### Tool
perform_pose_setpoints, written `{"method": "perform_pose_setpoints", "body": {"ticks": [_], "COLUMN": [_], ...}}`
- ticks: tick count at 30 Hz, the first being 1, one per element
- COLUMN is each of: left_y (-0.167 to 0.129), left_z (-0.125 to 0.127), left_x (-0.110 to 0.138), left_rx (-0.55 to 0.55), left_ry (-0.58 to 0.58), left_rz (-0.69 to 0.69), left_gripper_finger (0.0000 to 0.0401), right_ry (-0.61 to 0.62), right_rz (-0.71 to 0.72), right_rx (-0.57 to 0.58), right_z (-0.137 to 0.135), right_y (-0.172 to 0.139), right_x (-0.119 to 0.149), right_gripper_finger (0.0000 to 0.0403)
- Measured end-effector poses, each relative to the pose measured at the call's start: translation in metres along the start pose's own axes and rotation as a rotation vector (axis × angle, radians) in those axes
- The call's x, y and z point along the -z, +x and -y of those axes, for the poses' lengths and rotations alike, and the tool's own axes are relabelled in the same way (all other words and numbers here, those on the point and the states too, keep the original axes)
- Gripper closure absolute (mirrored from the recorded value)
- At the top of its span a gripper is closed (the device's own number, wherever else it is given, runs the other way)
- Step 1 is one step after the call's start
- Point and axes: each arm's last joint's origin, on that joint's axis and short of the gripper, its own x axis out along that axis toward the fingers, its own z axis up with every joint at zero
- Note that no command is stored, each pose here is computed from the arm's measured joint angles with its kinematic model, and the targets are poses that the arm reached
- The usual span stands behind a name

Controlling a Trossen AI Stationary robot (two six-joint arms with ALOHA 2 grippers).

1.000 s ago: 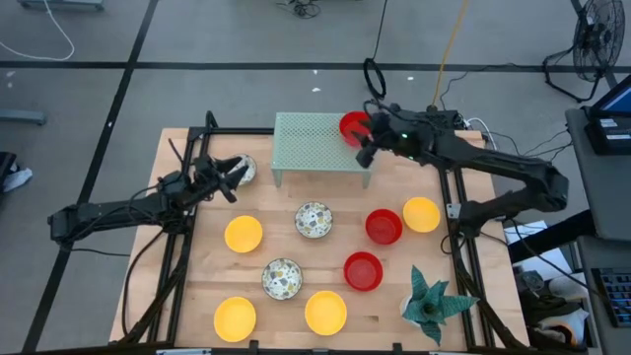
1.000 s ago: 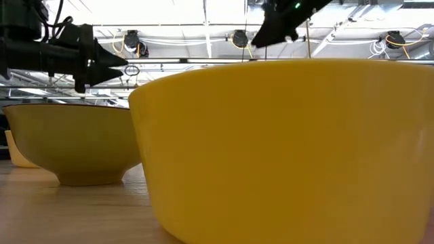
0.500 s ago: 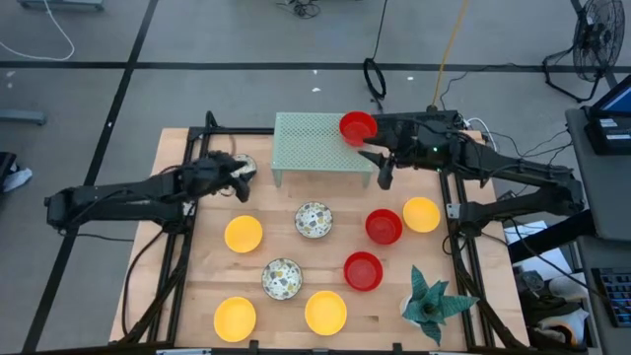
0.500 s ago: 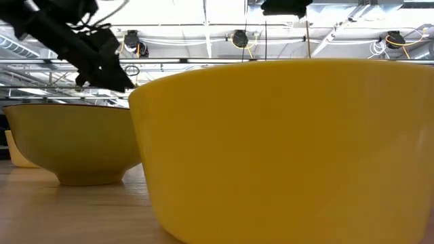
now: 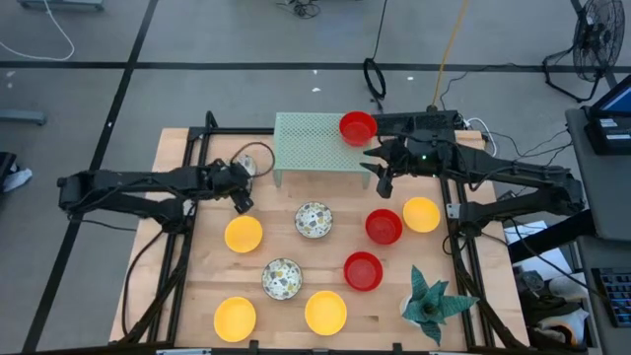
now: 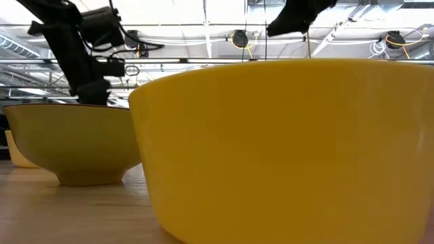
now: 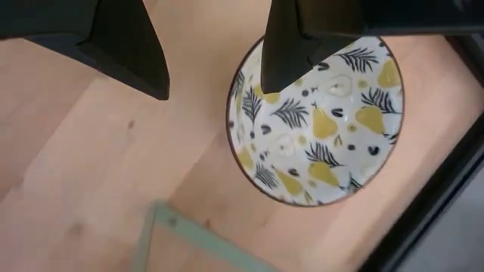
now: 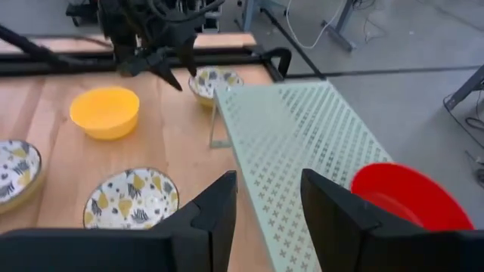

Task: Pick & Place Mini bowls
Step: Put the white bowl on the shelf

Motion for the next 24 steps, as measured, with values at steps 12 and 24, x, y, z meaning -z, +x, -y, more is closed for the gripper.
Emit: {"method": "perform_pose_setpoints", "body": {"ticks": [12,24], "left_y": [0.032,0.060], "left_z": [0.005,0.009], "left_x": [0.003,0.003], "left_rx": [-0.149,-0.104], "left_ry": [0.208,0.133], "left_rz": [-0.145,-0.223], "left_gripper_finger": [0.0187,0.0226], "right_ry": [-0.004,-0.005], "right_rz": [-0.022,-0.031], "right_rx": [-0.001,-0.002], "right_z": [-0.001,-0.001], "right_y": [0.004,0.004], "right_x": [0.008,0.009], "right_gripper_finger": [0.0271,0.0271]}}
